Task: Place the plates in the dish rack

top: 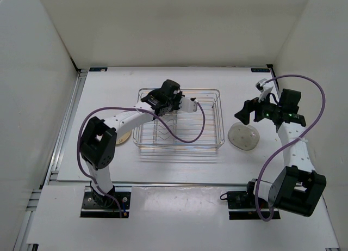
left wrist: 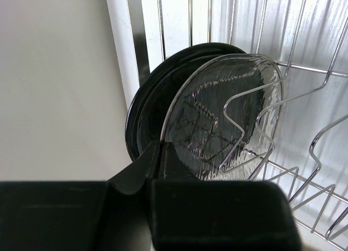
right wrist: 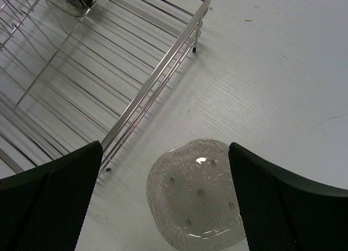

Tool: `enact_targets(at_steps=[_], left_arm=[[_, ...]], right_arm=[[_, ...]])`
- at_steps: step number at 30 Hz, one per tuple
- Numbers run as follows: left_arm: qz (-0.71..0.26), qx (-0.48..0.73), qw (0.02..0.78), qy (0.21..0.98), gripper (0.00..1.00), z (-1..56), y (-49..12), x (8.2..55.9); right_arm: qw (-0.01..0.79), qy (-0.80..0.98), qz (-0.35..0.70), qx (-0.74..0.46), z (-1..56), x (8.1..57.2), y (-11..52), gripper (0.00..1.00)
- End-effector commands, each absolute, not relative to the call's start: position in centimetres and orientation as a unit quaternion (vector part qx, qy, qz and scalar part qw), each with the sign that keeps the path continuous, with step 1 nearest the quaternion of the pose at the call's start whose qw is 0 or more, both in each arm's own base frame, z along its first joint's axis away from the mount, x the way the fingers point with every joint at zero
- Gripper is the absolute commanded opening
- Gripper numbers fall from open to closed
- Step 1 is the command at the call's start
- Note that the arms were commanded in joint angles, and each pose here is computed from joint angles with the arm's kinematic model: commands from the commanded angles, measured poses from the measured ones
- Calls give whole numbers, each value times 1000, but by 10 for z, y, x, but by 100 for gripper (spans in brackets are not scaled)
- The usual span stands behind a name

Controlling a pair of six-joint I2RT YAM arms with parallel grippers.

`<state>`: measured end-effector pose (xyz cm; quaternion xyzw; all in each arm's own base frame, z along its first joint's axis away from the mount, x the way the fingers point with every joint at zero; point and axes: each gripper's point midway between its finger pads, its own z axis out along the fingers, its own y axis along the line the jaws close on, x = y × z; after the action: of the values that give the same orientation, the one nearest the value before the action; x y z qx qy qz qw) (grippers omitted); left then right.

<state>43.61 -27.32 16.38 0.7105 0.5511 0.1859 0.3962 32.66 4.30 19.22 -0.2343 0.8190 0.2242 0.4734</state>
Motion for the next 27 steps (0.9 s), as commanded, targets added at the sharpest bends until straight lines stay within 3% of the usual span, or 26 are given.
enact_targets(at_steps=[1, 5, 14, 21, 27], left_arm=[[184, 704, 405, 555, 10, 167, -278, 437], [191, 696, 407, 560, 35, 172, -276, 440], [208, 684, 407, 569, 50, 179, -268, 441], [236, 629, 466, 576, 58, 249, -254, 439], [280, 575, 502, 582, 64, 308, -212, 408]], right_arm=[[486, 808, 229, -241, 201, 323, 44, 100], [486, 808, 229, -241, 201, 323, 44, 100], [485, 813, 226, -231, 199, 321, 38, 100], [486, 836, 154, -204, 182, 329, 9, 100], [483, 852, 82, -186, 169, 336, -17, 100]])
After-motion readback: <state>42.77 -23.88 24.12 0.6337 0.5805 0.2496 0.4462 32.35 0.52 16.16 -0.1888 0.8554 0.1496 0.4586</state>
